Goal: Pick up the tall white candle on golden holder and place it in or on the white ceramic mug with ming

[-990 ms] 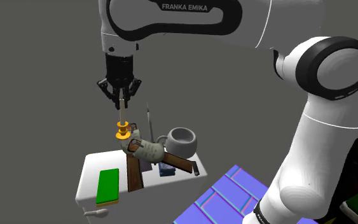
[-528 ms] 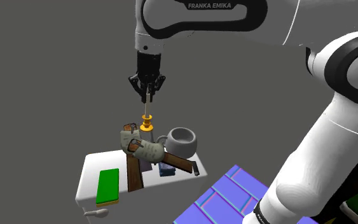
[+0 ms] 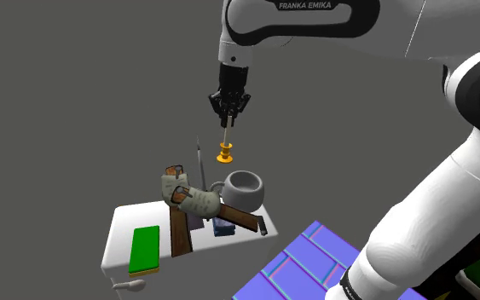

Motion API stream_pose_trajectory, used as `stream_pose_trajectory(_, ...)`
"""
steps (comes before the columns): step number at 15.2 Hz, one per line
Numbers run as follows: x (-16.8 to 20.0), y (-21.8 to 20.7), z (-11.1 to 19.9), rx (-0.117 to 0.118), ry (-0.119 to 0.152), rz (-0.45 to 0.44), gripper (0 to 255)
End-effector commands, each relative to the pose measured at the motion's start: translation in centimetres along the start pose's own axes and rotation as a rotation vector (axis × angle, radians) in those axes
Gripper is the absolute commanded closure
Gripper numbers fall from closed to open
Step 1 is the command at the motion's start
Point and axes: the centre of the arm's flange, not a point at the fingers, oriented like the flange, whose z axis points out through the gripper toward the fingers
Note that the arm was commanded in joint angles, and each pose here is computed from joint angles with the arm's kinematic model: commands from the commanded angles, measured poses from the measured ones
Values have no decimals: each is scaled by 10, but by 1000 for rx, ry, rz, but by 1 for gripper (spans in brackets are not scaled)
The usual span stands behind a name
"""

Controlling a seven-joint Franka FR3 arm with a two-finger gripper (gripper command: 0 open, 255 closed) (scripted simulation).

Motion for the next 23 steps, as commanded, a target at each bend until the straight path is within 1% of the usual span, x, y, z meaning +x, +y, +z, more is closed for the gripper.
stream_pose_trajectory(1,-4,27,-6,1,0,-2,255)
stream_pose_trajectory(5,-6,79,-13,1,0,-2,255)
stream_pose_trajectory(23,-6,79,82,1,0,-2,255)
